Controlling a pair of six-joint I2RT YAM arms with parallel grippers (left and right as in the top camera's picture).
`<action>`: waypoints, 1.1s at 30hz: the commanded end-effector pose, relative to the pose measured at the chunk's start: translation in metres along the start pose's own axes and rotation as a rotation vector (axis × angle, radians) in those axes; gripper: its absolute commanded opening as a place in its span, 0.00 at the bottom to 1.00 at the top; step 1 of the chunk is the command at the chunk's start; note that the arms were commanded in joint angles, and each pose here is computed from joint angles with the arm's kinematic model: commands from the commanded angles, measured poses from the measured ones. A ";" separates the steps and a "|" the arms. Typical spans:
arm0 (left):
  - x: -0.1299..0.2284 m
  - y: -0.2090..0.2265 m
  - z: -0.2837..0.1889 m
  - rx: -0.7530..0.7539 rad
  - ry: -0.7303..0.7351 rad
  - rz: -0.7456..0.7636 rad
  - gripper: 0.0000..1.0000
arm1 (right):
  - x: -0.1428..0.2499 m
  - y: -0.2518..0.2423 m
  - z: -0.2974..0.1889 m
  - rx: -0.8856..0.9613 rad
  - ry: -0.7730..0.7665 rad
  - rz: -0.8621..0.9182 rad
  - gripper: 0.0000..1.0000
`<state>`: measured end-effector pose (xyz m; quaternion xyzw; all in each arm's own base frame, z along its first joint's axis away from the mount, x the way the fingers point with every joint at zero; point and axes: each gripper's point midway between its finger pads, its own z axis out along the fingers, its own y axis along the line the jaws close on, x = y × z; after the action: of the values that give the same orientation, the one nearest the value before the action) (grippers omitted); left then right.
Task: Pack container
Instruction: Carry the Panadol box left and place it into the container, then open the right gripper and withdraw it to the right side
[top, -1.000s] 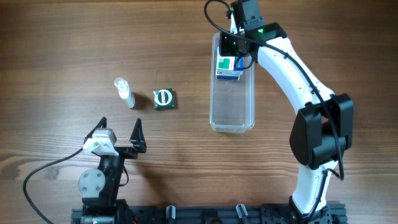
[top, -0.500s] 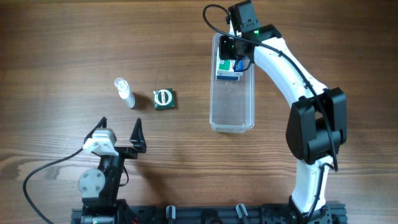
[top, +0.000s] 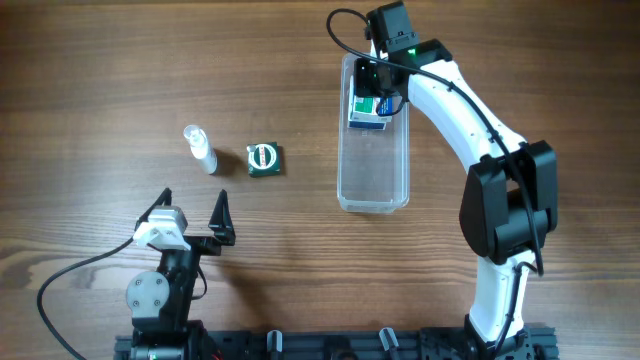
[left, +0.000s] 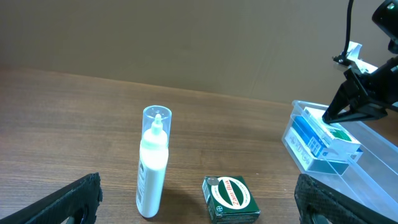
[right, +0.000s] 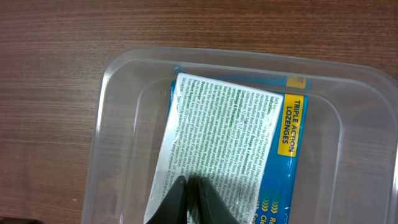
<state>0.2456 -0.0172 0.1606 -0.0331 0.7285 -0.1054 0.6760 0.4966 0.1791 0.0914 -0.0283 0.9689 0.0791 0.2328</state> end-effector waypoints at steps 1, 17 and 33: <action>0.002 0.001 0.000 -0.003 0.002 0.014 1.00 | -0.022 0.002 -0.034 0.010 -0.088 -0.001 0.10; 0.002 0.001 0.000 -0.003 0.002 0.014 1.00 | -0.074 -0.084 -0.199 0.191 -0.413 0.150 1.00; 0.002 0.001 0.000 -0.003 0.002 0.014 1.00 | 0.011 -0.273 -0.187 0.441 -0.210 0.794 1.00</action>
<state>0.2456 -0.0172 0.1606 -0.0331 0.7285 -0.1054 0.6760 0.4341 -0.1172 0.2349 0.3827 0.8712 -0.0336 0.3057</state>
